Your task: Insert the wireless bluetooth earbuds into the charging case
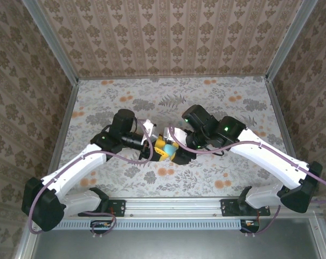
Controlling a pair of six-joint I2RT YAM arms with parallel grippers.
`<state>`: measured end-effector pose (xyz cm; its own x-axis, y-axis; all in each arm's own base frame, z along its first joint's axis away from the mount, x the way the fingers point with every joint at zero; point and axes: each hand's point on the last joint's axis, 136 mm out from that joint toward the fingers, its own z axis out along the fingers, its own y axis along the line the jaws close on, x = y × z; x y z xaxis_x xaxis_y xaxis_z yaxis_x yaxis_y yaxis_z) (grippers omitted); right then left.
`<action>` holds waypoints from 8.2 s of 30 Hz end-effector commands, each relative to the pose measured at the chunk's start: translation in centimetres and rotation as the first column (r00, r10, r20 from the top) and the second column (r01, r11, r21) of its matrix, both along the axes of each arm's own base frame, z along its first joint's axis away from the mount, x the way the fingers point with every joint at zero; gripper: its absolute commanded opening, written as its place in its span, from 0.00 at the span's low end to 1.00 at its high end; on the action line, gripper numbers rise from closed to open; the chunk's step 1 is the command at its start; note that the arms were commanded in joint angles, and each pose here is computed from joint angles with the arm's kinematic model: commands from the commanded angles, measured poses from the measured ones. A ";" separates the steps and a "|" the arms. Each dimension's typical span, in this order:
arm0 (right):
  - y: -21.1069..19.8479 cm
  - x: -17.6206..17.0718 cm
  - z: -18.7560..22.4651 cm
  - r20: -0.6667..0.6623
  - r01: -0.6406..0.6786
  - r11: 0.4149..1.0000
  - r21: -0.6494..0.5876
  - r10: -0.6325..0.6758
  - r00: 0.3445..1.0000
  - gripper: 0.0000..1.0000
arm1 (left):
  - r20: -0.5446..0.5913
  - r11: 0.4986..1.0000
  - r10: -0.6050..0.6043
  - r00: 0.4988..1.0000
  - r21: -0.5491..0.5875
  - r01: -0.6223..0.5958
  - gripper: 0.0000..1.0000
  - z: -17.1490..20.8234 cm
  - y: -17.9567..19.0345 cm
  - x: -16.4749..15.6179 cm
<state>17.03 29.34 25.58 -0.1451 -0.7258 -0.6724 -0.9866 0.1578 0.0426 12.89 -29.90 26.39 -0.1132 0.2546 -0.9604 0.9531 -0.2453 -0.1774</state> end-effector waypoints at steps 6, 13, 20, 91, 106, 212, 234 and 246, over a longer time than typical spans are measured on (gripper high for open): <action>-1.7 2.2 5.7 -0.009 0.200 0.930 0.309 -0.208 0.978 0.84 | -0.017 0.989 0.128 0.992 -0.068 -0.129 0.34 1.6 1.5 2.5; -2.7 4.9 7.0 -0.011 0.371 0.838 0.400 -0.401 0.916 0.89 | 0.008 0.944 0.318 0.948 -0.099 -0.316 0.34 2.2 3.5 4.9; -0.3 5.9 5.7 -0.066 0.381 0.842 0.382 -0.387 0.920 0.89 | -0.011 0.917 0.378 0.926 -0.135 -0.376 0.34 2.8 4.1 5.5; -5.2 17.4 -1.6 -0.242 0.812 0.582 0.043 -0.783 0.574 0.77 | -0.056 0.816 0.574 0.817 -0.039 -0.576 0.33 -1.4 6.3 9.6; -6.6 25.4 -15.3 -0.417 0.864 0.397 -0.310 -0.873 0.251 0.44 | -0.057 0.804 0.593 0.803 -0.015 -0.595 0.33 -2.4 6.7 10.2; 5.5 11.3 4.5 -0.177 0.716 0.680 0.161 -0.694 0.698 0.14 | 0.050 0.840 0.531 0.846 -0.167 -0.517 0.34 -1.0 4.6 8.6; 6.1 10.6 1.6 -0.182 0.712 0.700 0.062 -0.693 0.698 0.14 | 0.051 0.835 0.538 0.841 -0.166 -0.524 0.34 -0.7 4.6 8.7; 5.7 10.6 0.6 -0.168 0.723 0.691 0.003 -0.712 0.682 0.16 | 0.054 0.836 0.537 0.842 -0.164 -0.523 0.34 -0.6 4.5 8.9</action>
<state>27.85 35.41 26.83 -0.6759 -0.2957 -0.6751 -0.5717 0.7885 0.2271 22.03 -25.18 24.15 -0.1745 0.0652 -0.9825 0.9414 0.3037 -0.1470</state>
